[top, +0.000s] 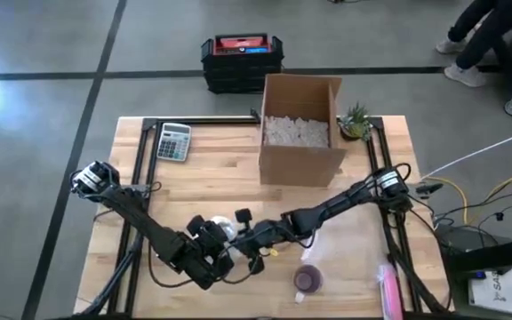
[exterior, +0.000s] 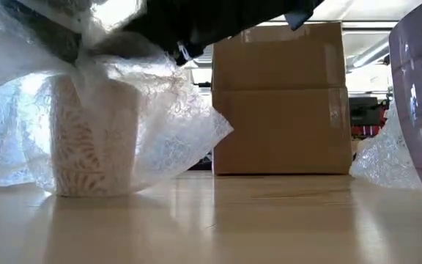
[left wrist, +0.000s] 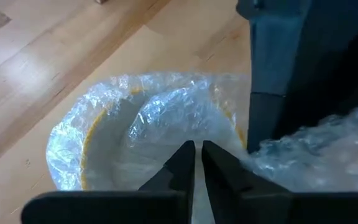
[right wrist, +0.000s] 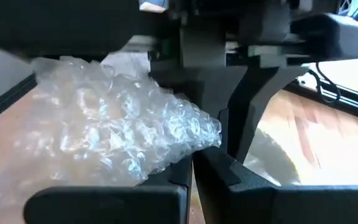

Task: Wrap mug
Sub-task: Wrap the orange patterned mug with the left transparent bubble wrap

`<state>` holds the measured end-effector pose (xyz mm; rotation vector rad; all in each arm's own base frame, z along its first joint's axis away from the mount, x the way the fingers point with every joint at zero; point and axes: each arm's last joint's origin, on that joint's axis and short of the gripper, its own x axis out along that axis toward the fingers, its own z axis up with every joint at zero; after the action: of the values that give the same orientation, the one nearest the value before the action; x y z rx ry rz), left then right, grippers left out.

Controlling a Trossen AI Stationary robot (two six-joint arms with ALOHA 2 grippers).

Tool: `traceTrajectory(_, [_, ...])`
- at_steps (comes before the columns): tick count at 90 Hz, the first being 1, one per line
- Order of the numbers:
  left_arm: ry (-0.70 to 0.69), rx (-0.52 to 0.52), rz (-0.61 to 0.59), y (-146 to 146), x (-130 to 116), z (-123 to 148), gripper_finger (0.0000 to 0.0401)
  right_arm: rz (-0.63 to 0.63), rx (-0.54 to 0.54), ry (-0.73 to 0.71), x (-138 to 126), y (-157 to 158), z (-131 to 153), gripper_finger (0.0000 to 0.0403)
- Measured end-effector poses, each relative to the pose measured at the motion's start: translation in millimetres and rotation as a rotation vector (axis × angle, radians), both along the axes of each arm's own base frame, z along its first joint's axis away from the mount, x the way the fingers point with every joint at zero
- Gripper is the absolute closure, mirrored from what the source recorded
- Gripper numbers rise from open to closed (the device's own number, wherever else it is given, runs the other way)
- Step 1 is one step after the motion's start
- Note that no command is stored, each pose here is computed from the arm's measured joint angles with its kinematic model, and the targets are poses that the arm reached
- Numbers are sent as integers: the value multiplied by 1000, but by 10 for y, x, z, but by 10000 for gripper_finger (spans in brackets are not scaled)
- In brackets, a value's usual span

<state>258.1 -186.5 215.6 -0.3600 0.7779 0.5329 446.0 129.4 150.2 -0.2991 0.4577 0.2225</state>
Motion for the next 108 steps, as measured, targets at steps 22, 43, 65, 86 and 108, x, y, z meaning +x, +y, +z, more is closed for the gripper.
traceTrajectory(22, [52,-12,-92,19,-46,83,270,9,1,15,-3,14,-41,403])
traceTrajectory(43, [7,-72,-196,130,-270,551,209,-66,14,21,14,-65,-47,403])
traceTrajectory(65, [-70,-82,-206,280,-440,791,206,-68,23,19,19,-78,-44,403])
traceTrajectory(86, [1,-261,-187,15,-531,543,236,-44,1,29,-43,-80,129,403])
traceTrajectory(108, [108,-539,-221,-458,-489,296,264,-38,-17,36,-80,-108,241,403])
